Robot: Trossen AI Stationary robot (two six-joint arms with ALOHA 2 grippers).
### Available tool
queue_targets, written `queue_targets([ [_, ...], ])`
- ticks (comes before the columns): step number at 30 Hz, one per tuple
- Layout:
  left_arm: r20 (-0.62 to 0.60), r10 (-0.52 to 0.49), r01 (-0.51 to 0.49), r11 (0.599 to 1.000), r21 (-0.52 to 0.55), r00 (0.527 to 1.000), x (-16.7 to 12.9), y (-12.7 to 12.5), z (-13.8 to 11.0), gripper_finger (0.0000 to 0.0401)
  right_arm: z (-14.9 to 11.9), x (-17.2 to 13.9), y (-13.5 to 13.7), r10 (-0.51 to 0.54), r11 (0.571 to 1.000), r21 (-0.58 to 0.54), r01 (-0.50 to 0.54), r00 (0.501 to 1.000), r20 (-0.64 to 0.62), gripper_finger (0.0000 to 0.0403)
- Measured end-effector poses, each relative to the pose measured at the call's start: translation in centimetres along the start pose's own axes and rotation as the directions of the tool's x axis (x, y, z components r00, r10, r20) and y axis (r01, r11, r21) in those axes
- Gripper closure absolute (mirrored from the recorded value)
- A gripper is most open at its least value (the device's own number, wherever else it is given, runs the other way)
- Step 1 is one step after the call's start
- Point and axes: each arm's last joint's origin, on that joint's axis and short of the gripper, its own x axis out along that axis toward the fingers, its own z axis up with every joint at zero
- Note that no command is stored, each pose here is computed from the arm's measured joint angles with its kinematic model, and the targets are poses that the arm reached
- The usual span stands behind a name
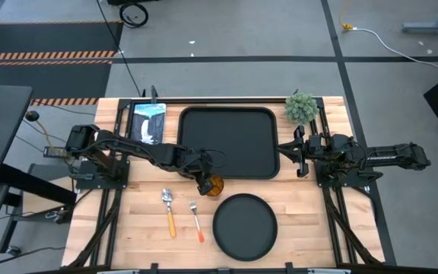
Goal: Pick and place plate/cup/fork/spoon on tray
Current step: Put the orange cup on the black serving tray
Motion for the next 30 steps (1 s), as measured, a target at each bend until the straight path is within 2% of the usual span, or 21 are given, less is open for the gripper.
queue_targets([
  [2,-0.040,0.016,-0.016,1.000,-0.002,0.999,-0.7,-0.1,0.2,0.0381,0.1,0.0,0.0,0.000,1.000,0.004,0.000,1.000,0.006,0.0339],
  [7,-0.034,0.017,-0.018,1.000,-0.005,0.999,-3.1,-0.9,2.4,0.0386,0.2,0.0,0.0,0.002,1.000,0.005,-0.002,1.000,0.022,0.0339],
  [10,0.041,0.013,-0.012,1.000,-0.012,0.999,-4.5,-0.7,4.6,0.0385,0.3,0.0,0.0,0.002,1.000,0.005,-0.002,1.000,0.028,0.0339],
  [14,0.157,0.048,-0.045,0.999,-0.025,0.986,-5.1,1.2,7.5,0.0385,0.4,0.0,0.0,0.003,1.000,0.028,-0.004,0.999,0.043,0.0339],
  [20,0.246,0.075,-0.069,0.997,-0.034,0.966,-2.7,5.5,12.0,0.0385,0.4,0.0,0.0,0.001,1.000,0.031,-0.002,0.999,0.041,0.0339],
  [30,0.260,0.049,-0.039,0.998,-0.043,0.964,2.9,12.8,20.0,0.0385,0.3,0.1,-0.1,-0.034,0.999,0.014,0.033,0.999,0.034,0.0339],
])
